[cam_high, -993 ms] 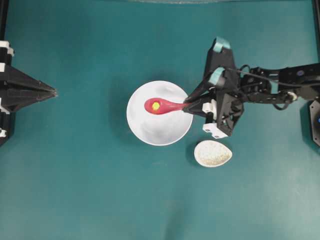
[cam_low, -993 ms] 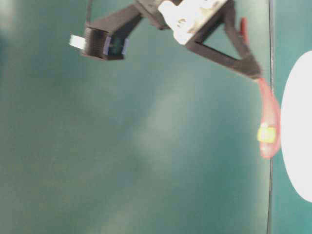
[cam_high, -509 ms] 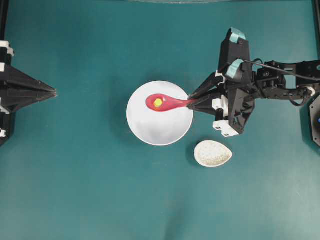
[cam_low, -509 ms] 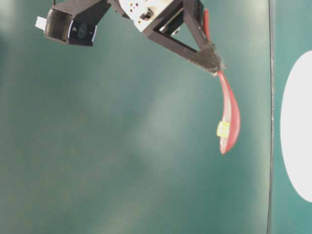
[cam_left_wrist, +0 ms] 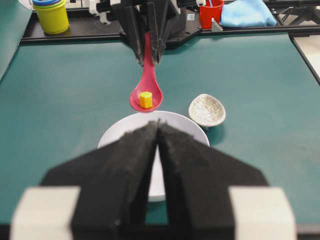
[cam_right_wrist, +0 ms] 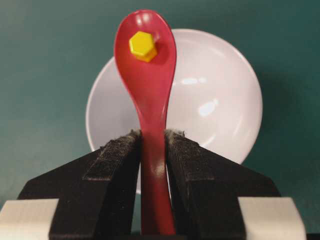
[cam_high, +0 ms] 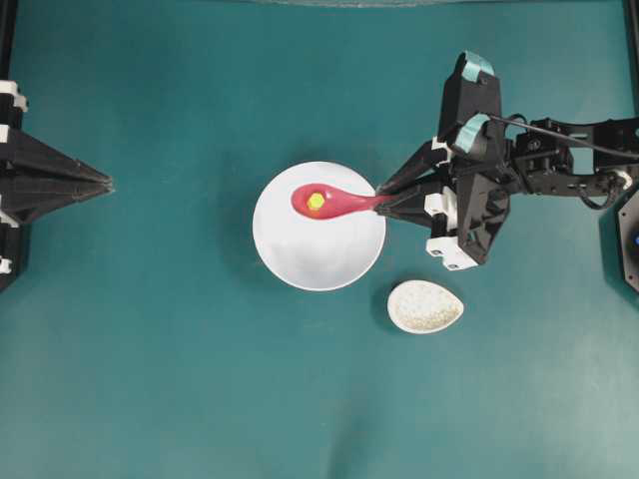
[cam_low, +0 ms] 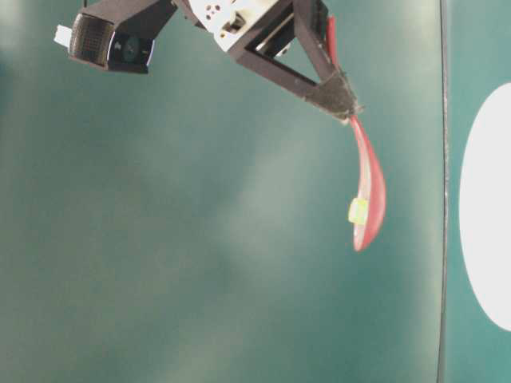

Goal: Scoop the yellow hexagonal prism block from the bowl with a spoon using the right arm.
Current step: 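Hold the spoon level with the yellow block resting on it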

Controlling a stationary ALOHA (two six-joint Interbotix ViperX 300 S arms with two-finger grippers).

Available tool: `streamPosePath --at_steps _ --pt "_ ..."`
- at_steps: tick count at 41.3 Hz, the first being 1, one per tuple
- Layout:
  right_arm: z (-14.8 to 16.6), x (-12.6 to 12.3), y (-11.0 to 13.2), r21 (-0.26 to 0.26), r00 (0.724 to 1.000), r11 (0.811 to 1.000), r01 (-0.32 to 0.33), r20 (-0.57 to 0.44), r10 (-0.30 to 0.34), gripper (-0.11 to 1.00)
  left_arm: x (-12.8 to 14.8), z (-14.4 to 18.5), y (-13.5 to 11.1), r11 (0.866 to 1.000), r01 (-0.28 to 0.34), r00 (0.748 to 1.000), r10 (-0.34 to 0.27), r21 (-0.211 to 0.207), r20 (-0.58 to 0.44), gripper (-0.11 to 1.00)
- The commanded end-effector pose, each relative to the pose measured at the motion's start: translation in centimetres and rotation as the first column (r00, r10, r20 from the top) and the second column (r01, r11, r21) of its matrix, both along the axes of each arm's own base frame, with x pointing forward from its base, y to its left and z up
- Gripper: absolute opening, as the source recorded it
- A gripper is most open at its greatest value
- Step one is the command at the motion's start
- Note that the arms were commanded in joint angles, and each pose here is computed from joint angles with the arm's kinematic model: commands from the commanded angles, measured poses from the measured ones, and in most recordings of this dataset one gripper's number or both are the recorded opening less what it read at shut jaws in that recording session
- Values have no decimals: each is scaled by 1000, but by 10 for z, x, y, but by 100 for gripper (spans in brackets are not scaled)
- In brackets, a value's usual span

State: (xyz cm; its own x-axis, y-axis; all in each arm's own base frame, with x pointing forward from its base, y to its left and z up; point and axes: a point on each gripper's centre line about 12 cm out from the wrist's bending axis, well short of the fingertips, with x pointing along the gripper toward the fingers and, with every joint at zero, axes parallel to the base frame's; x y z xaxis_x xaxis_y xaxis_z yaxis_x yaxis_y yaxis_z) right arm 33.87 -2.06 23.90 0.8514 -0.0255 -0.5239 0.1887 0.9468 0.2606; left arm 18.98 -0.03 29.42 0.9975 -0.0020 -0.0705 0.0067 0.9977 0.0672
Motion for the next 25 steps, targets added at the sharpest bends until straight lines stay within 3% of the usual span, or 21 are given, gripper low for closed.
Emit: streamPosePath --at_steps 1,25 --pt "21 4 -1 -10 998 1000 2 62 -1 25 2 13 0 1000 2 999 -2 9 34 9" --pt "24 5 -1 -13 997 1000 1 71 0 25 1 10 0 1000 2 1000 -2 8 9 9"
